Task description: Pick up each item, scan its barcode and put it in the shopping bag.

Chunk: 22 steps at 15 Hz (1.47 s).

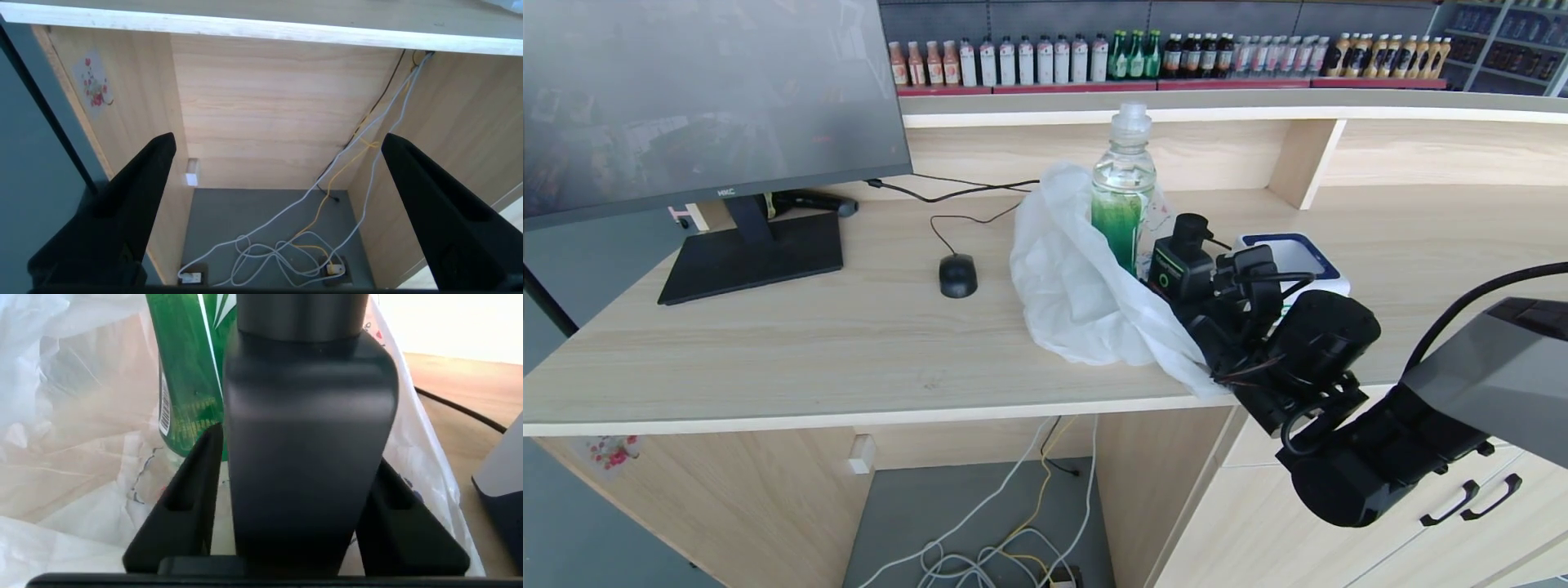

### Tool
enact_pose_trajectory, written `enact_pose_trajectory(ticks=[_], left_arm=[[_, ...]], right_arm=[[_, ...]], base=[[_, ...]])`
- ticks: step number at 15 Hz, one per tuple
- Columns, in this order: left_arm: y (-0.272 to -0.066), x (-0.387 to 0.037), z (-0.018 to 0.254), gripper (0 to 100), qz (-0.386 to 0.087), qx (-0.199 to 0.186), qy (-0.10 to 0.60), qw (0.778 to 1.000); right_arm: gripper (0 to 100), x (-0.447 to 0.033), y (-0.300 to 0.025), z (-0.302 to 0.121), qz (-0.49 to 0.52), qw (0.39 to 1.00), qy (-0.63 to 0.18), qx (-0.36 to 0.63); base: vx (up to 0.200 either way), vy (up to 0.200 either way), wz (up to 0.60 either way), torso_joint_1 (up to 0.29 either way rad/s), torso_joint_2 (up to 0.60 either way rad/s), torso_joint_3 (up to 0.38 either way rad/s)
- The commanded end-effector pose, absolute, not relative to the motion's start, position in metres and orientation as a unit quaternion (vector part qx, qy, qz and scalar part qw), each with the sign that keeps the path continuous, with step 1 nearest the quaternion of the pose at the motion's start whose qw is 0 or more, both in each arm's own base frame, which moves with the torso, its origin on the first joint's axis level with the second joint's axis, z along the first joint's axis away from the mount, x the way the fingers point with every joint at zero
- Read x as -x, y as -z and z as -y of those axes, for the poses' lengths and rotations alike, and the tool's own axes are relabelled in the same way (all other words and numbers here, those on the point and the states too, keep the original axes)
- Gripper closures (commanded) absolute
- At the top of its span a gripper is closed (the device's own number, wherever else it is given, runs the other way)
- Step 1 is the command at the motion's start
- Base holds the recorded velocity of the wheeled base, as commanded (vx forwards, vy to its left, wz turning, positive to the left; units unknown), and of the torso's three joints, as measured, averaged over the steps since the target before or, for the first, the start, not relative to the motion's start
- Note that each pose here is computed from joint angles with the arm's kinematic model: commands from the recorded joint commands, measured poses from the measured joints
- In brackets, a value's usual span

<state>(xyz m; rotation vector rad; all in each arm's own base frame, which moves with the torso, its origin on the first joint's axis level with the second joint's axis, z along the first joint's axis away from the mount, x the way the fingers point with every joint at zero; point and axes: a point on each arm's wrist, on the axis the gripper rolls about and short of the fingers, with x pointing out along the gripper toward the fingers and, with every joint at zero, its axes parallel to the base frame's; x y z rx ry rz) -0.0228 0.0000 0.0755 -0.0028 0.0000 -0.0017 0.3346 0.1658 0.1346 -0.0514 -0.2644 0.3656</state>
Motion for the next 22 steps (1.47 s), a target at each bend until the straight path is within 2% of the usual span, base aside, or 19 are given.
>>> enact_pose_trajectory(ticks=[1,12,19,22], left_arm=[[-0.075,0.023,0.0,0,0.0,0.002,0.0,1.0],[-0.075,0.023,0.0,0,0.0,0.002,0.0,1.0],[-0.075,0.023,0.0,0,0.0,0.002,0.001,1.0],[-0.075,0.023,0.0,0,0.0,0.002,0.001,1.0]], right_arm=[[0,-0.331,-0.142,-0.167,0.141,0.973,-0.184,0.018],[0,-0.295,-0.173,-0.15,0.166,0.969,-0.184,0.006],[0,-0.237,-0.192,-0.119,0.173,0.968,-0.181,0.005],[0,-0.184,-0.196,-0.087,0.176,0.969,-0.17,0.006]], base=[[0.0,0.0,0.0,0.0,0.0,0.0],[0.0,0.0,0.0,0.0,0.0,0.0],[0.0,0.0,0.0,0.0,0.0,0.0],[0.0,0.0,0.0,0.0,0.0,0.0]])
